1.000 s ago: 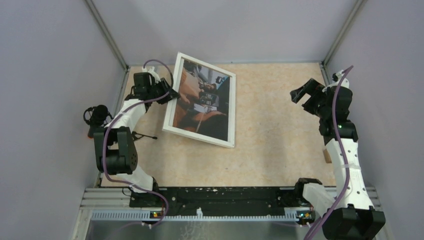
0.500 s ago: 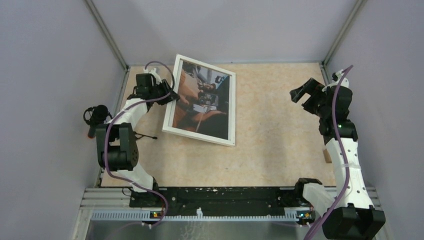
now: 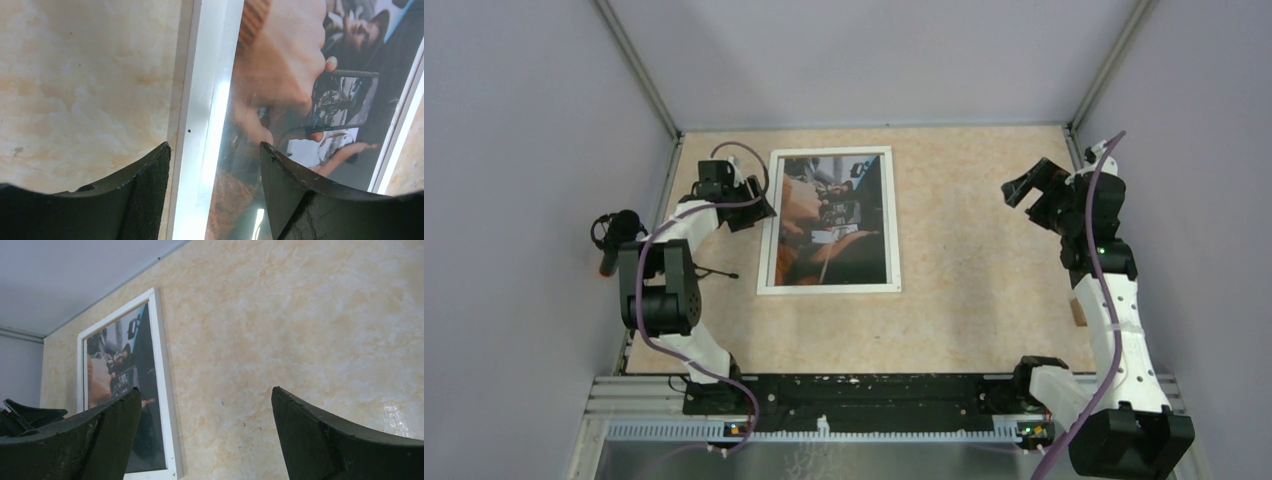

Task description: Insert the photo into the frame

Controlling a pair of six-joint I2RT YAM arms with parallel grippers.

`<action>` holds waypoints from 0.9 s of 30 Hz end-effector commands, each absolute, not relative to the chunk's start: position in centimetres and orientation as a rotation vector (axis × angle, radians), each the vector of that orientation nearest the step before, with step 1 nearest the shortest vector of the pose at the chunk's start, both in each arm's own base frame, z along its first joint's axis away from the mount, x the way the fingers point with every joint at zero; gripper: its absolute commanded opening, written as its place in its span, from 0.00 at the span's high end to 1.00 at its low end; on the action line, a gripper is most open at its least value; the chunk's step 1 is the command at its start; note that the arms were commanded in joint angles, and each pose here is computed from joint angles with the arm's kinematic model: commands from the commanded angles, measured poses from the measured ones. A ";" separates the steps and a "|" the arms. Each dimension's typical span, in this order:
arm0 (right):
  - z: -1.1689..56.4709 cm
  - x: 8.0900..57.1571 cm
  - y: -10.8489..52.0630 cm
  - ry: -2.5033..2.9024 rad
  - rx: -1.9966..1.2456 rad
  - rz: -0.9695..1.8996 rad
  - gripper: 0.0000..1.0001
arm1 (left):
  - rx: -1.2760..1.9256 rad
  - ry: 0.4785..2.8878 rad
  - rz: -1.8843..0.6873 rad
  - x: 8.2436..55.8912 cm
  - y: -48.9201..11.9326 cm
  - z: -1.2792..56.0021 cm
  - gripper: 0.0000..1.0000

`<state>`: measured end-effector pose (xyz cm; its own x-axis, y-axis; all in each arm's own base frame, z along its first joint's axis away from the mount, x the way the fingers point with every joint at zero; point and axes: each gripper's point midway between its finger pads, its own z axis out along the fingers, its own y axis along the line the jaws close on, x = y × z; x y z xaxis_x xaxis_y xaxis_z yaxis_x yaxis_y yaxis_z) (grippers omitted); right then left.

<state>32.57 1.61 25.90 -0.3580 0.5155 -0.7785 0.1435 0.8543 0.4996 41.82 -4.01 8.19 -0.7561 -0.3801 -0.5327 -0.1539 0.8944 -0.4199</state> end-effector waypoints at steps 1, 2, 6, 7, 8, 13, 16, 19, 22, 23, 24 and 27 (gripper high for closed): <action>26.5 33.2 1.4 1.895 0.467 0.422 0.01 | -0.325 2.355 -0.424 42.2 -3.9 11.1 0.30; 26.4 33.2 1.5 1.898 0.465 0.425 0.01 | -0.307 2.351 -0.421 42.0 -4.3 11.6 0.29; 26.5 33.2 1.5 1.905 0.447 0.418 0.01 | -0.173 2.303 -0.445 41.0 -7.9 15.6 0.29; 26.6 33.2 1.6 1.907 0.437 0.421 0.01 | -0.131 2.283 -0.456 40.6 -9.0 16.9 0.30; 26.7 33.2 1.7 1.911 0.424 0.424 0.01 | -0.091 2.260 -0.467 40.1 -10.0 18.2 0.29; 27.8 32.9 3.2 1.937 0.321 0.455 0.01 | 0.137 2.063 -0.558 36.8 -15.4 26.9 0.29; 29.4 32.2 4.8 1.947 0.230 0.442 0.01 | 0.262 1.892 -0.645 33.6 -17.6 32.9 0.29; 31.3 31.1 7.4 1.940 0.141 0.491 0.01 | 0.365 1.678 -0.735 29.9 -18.2 39.2 0.27; 33.3 29.1 9.7 1.940 0.065 0.571 0.01 | 0.422 1.457 -0.773 25.7 -17.6 45.0 0.17; 34.1 28.3 10.4 1.932 0.037 0.608 0.01 | 0.439 1.391 -0.782 24.2 -17.4 46.7 0.14; 34.9 27.5 10.9 1.912 0.005 0.645 0.01 | 0.445 1.325 -0.785 22.9 -17.0 48.4 0.11; 37.6 24.7 11.7 1.830 -0.058 0.716 0.01 | 0.444 1.199 -0.775 19.2 -15.7 51.9 0.04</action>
<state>28.73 10.53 33.00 -0.4525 0.3066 -0.8374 -0.2383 0.8633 0.4449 23.88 -16.56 45.47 -0.0479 -0.2342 -0.9710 0.6725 0.7112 -0.2047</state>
